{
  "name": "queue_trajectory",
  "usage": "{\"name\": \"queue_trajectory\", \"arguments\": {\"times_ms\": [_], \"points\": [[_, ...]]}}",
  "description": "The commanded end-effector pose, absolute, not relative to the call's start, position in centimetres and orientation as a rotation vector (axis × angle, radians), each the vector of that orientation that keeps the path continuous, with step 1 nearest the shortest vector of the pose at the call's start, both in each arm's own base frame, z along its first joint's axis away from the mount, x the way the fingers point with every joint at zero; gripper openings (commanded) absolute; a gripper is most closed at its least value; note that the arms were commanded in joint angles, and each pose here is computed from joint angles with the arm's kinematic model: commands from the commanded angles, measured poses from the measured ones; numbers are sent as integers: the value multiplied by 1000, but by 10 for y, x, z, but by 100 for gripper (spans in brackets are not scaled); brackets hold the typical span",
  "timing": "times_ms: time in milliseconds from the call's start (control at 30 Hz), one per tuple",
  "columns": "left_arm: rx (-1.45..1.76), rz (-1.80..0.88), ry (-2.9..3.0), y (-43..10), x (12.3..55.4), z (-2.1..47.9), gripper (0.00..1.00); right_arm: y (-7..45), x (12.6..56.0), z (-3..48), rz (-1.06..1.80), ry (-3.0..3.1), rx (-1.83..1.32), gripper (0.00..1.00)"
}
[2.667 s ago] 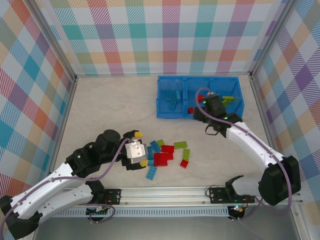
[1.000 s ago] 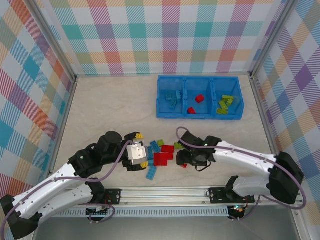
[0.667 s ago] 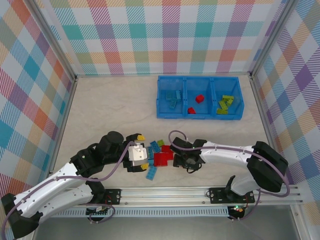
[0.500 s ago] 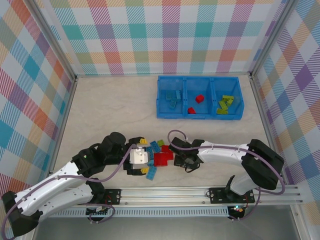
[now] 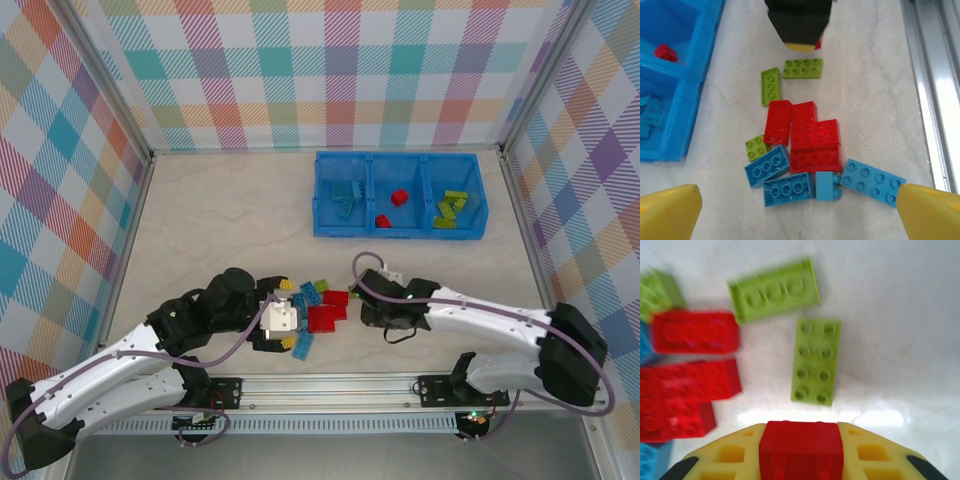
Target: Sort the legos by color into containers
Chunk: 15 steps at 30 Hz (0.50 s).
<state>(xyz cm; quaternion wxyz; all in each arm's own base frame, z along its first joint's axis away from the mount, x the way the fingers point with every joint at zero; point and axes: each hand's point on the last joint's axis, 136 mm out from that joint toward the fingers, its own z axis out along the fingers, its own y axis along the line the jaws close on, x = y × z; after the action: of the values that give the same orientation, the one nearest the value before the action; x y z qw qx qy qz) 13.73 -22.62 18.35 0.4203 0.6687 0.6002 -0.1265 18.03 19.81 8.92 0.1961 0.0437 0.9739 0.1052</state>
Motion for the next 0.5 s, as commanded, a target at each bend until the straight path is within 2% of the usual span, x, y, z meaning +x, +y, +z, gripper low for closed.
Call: {"name": "queue_trajectory", "arguments": {"times_ms": [0, 200, 333, 467], "points": [[1558, -293, 1504, -229, 149, 200, 100, 177, 230, 138, 225, 2552, 27, 21], [1404, -243, 1538, -223, 166, 219, 100, 154, 326, 193, 248, 2348, 41, 21], [1300, -225, 1567, -217, 175, 233, 100, 140, 392, 186, 275, 2339, 113, 21], [1258, -194, 1581, -211, 179, 238, 100, 148, 443, 165, 226, 2366, 75, 20]]}}
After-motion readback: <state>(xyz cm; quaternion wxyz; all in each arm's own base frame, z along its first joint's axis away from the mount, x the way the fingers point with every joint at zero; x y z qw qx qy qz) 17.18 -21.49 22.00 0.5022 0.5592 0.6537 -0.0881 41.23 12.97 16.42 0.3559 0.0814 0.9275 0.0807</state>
